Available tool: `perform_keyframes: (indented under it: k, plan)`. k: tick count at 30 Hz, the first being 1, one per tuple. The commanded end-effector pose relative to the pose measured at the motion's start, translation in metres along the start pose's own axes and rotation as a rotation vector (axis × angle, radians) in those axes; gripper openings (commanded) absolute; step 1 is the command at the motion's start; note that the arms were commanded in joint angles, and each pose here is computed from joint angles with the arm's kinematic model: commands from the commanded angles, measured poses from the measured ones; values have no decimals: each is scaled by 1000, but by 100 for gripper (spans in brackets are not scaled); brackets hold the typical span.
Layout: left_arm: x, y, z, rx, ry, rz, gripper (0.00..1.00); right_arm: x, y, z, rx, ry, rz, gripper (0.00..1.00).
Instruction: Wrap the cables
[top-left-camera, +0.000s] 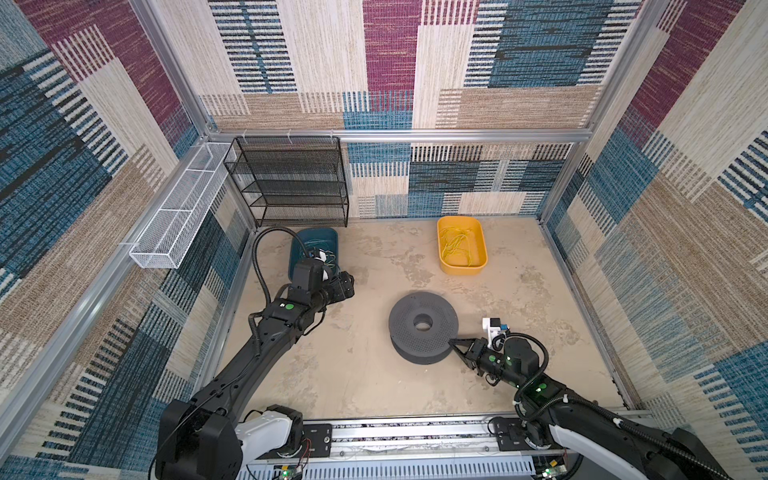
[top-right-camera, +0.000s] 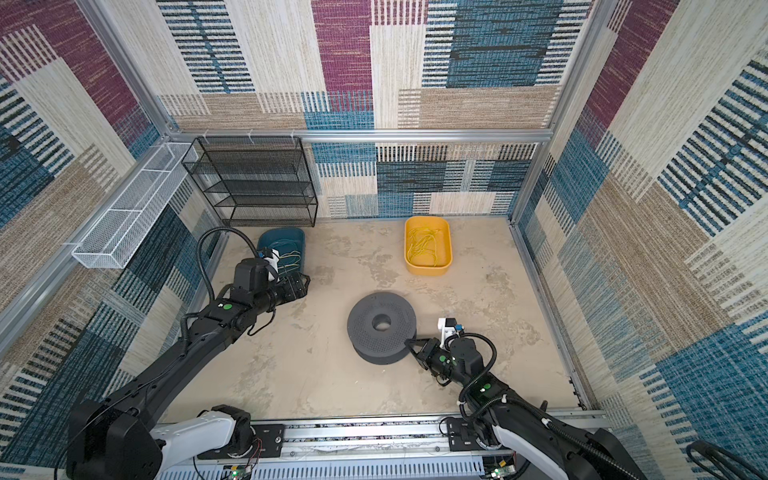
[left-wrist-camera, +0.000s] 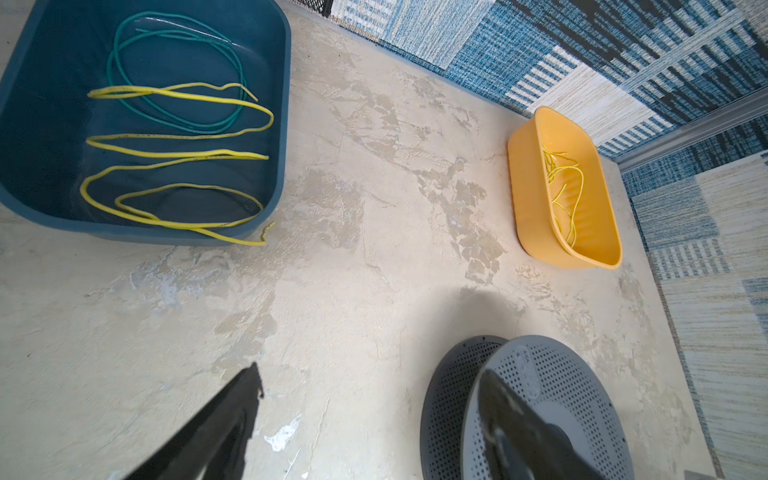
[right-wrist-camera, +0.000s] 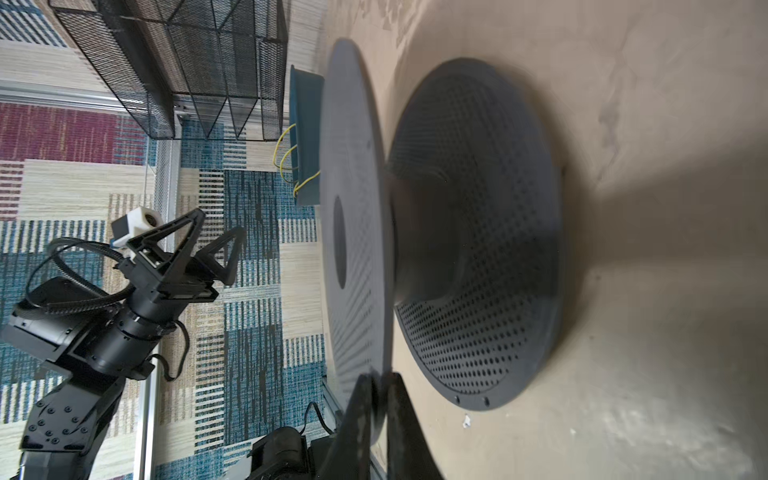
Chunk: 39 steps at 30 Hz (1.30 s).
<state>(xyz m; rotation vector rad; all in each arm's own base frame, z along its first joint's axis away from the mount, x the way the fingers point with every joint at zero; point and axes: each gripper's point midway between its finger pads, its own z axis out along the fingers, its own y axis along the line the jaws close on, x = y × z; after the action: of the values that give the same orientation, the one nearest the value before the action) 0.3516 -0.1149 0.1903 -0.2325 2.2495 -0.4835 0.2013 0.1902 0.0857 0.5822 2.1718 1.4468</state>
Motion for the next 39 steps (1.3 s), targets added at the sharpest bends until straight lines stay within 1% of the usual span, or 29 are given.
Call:
perform_keyframes:
  k: [1, 2, 5, 7, 8, 10, 11, 12, 15, 19, 23, 25, 28, 32, 33, 39]
  plan:
    - [-8, 14, 9, -93, -21, 30, 96, 7, -25, -1, 73, 17, -28, 18]
    - [-9, 22, 13, -142, -14, 40, 100, 6, -27, -1, 91, 20, -40, 21]
    - [-16, 34, 29, -248, 17, 107, 100, 3, -38, 0, 185, 19, -96, 31]
    - [-23, 44, 42, -325, 36, 165, 93, 1, -43, 0, 242, 29, -136, 36]
    - [-24, 45, 48, -343, 57, 184, 88, 1, -45, 0, 261, 35, -144, 37]
    - [-23, 41, 64, -334, 118, 235, 67, 1, -46, 1, 283, 49, -170, 37]
    - [-24, 40, 70, -333, 135, 244, 59, 0, -44, 1, 291, 49, -181, 37]
    - [-21, 42, 77, -345, 162, 260, 48, -2, -43, 0, 300, 44, -196, 38]
    - [-17, 52, 92, -397, 202, 292, 46, -13, -30, -4, 312, 3, -255, 38]
    - [-11, 58, 110, -419, 244, 333, 46, -24, -11, -10, 298, -41, -307, 39]
    - [-10, 69, 125, -478, 279, 383, 46, -26, 2, -11, 273, -45, -329, 39]
    - [-8, 73, 133, -487, 291, 413, 46, -27, 7, -11, 261, -47, -335, 39]
    - [-7, 79, 140, -501, 298, 440, 43, -28, 13, -10, 247, -49, -353, 39]
    - [-6, 77, 149, -477, 314, 469, 28, -32, 21, -10, 237, -59, -369, 39]
    - [-5, 76, 150, -471, 317, 473, 27, -32, 21, -10, 239, -60, -371, 39]
    - [1, 65, 147, -426, 336, 464, 8, -35, 24, -9, 238, -72, -378, 39]
